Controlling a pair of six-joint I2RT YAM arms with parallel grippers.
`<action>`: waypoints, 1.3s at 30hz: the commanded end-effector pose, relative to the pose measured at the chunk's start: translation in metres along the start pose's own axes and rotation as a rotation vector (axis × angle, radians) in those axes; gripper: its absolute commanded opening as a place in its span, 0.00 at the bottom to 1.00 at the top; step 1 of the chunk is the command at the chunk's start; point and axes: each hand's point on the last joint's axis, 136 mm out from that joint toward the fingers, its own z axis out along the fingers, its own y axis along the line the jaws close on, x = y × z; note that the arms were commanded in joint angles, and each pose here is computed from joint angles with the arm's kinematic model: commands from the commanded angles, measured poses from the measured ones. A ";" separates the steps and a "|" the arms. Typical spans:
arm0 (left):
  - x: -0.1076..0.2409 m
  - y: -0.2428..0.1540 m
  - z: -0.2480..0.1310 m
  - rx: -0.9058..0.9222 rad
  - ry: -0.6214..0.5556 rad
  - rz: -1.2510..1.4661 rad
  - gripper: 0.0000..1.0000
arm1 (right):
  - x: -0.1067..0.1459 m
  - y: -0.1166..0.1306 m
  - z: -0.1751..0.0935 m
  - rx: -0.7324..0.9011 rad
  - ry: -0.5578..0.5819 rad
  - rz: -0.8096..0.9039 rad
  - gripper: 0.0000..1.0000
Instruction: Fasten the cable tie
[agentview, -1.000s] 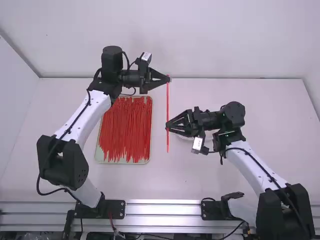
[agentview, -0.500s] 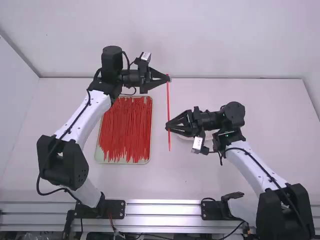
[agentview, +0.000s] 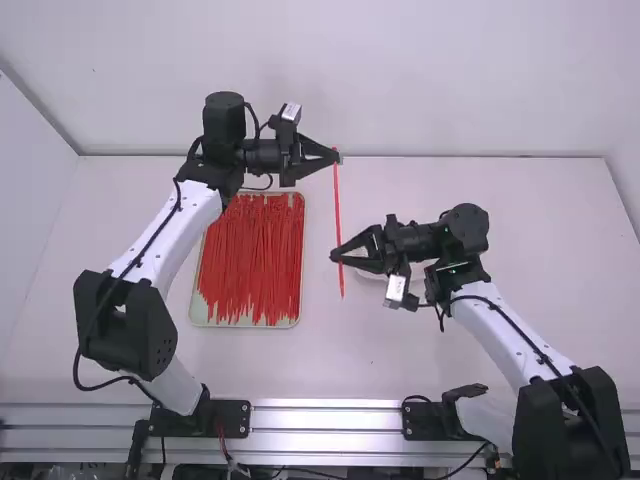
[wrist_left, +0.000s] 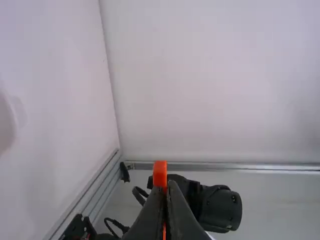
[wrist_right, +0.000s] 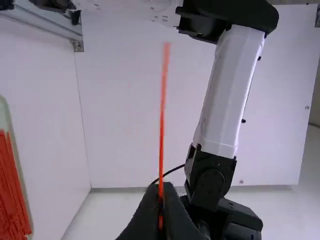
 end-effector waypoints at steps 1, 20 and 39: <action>0.002 -0.007 0.002 0.009 0.009 0.041 0.02 | 0.001 -0.004 0.001 -0.002 -0.013 -0.008 0.00; -0.004 -0.009 -0.004 0.013 -0.010 0.058 0.02 | 0.000 -0.004 0.001 -0.004 -0.019 -0.008 0.08; 0.005 -0.009 -0.005 0.028 0.038 0.105 0.02 | -0.001 -0.001 0.002 -0.006 -0.025 0.028 0.00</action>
